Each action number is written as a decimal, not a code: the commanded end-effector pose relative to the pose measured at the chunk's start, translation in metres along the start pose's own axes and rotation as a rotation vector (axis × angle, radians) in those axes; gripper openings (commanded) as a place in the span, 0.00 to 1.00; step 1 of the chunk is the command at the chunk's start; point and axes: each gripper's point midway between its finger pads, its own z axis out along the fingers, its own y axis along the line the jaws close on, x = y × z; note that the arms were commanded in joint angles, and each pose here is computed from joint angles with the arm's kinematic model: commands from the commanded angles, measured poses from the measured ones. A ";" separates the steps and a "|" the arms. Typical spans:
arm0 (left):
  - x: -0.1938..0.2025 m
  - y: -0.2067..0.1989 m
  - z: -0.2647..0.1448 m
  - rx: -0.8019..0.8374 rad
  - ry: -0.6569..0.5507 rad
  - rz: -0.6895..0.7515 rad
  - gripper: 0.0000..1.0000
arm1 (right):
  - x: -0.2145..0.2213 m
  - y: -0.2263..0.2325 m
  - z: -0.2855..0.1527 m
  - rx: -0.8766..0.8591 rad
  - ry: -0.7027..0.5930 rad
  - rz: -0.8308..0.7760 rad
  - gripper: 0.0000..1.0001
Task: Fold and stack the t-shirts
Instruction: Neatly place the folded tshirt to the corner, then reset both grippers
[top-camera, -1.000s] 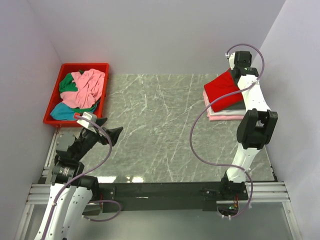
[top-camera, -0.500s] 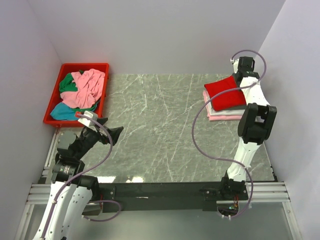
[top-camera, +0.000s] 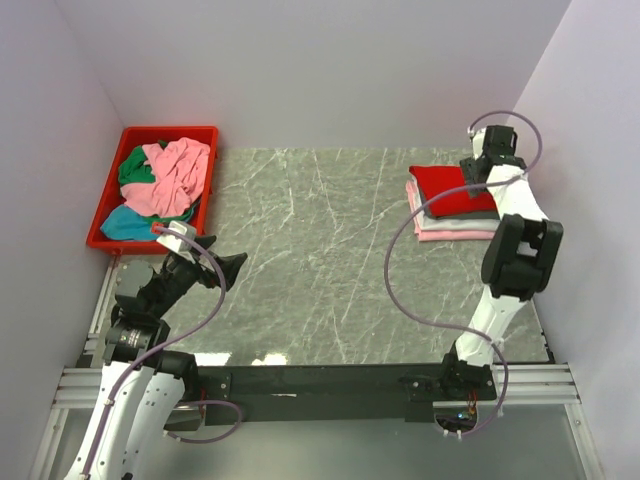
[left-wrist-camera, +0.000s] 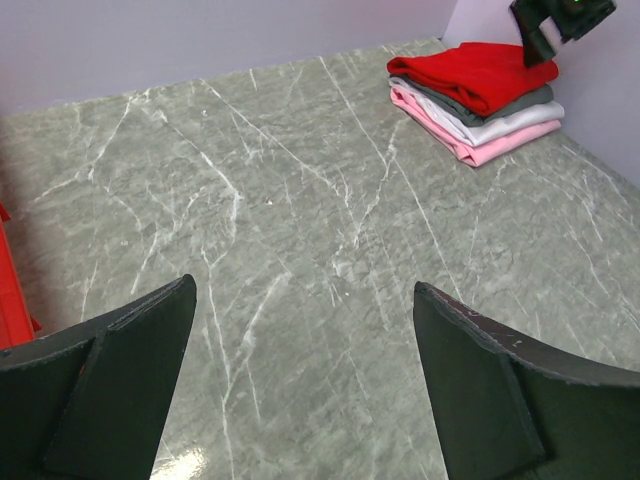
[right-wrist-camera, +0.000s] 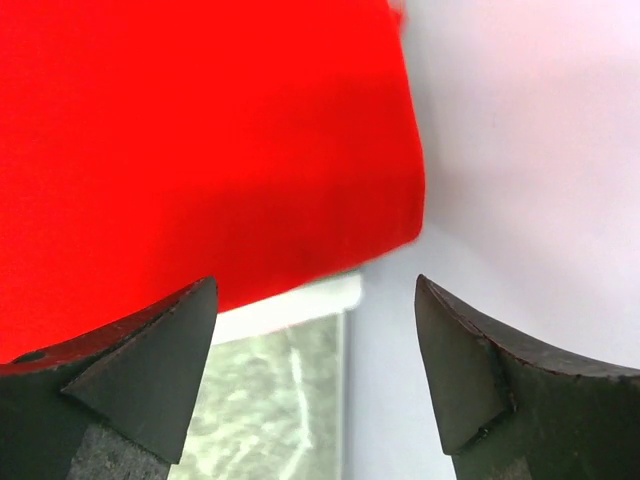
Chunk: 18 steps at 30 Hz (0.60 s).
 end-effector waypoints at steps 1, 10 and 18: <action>-0.009 -0.004 0.001 0.020 -0.034 0.009 0.95 | -0.046 0.003 -0.067 -0.172 -0.245 0.064 0.86; -0.015 0.014 0.000 -0.097 -0.050 -0.052 0.99 | -0.035 0.094 -0.168 -0.692 -0.535 -0.014 0.88; -0.022 0.062 0.006 -0.418 0.024 -0.299 0.99 | -0.005 0.063 -0.206 -0.433 -0.670 0.203 0.90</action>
